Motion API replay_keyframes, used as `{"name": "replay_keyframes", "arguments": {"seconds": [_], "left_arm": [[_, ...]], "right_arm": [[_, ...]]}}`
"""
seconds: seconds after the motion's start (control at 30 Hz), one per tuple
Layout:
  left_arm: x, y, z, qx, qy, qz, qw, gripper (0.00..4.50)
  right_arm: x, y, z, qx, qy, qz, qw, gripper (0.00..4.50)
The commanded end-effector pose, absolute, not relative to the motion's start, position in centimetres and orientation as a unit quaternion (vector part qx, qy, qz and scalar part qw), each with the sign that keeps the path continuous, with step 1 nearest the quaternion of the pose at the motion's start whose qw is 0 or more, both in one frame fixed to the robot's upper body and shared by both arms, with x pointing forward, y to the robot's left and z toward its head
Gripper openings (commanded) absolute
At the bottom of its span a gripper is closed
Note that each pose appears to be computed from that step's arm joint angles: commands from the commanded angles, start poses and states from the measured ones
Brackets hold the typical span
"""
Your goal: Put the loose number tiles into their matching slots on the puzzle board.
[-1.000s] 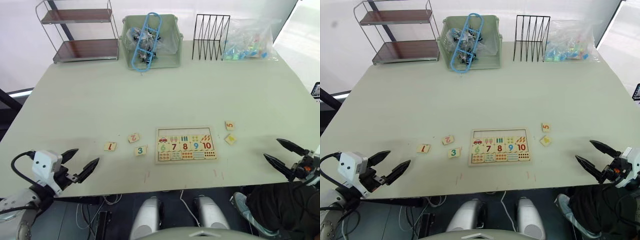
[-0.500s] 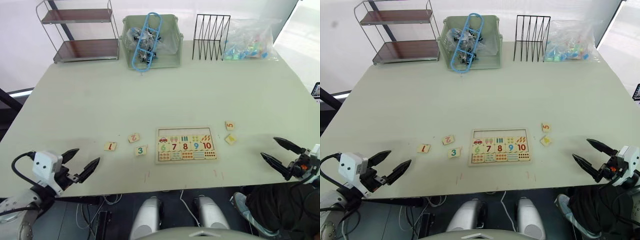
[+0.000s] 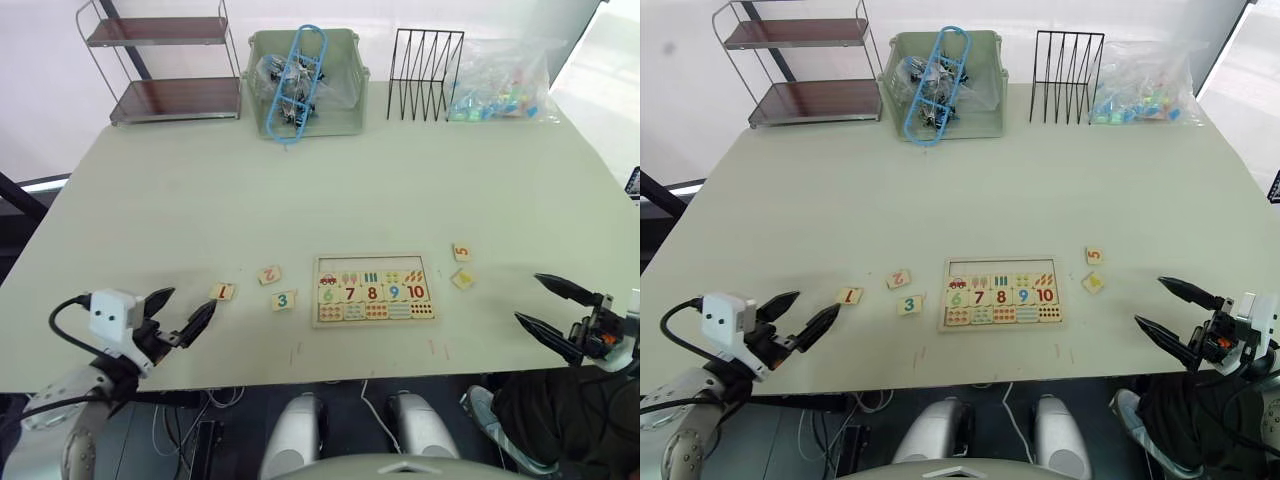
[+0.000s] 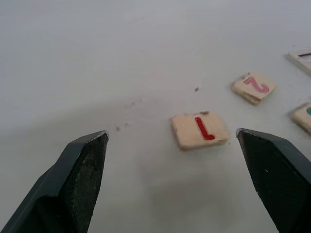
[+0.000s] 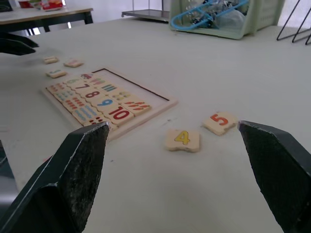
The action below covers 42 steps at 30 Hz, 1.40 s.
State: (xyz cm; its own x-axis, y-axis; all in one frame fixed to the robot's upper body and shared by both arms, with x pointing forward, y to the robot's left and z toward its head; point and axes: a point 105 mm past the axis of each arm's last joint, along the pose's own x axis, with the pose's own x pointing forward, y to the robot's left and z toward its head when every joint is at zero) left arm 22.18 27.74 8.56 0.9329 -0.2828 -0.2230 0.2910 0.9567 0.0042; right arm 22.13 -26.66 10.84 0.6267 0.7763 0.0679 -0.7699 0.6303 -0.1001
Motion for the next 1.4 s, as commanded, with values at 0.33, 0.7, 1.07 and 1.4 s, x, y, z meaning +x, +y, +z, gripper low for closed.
{"name": "replay_keyframes", "arguments": {"seconds": [0.33, 0.7, 1.07, 1.4], "left_arm": [[23.6, 24.2, 8.8, -0.008, 0.098, -0.042, 0.994, 4.5], [23.9, 21.6, 8.3, 0.013, 0.111, -0.01, 0.994, 4.5], [24.4, 22.7, 7.7, 0.027, 0.137, 0.014, 0.99, 4.5], [24.4, 23.1, 7.2, 0.021, 0.152, 0.019, 0.988, 4.5]], "right_arm": [[20.0, -25.4, 11.9, -0.064, -0.064, 0.547, 0.832, 4.45], [19.5, -24.1, 12.7, -0.049, -0.079, 0.583, 0.807, 4.45], [20.1, -24.2, 13.2, -0.047, -0.081, 0.58, 0.809, 4.45], [20.1, -24.4, 13.3, -0.045, -0.082, 0.576, 0.812, 4.45]]}}
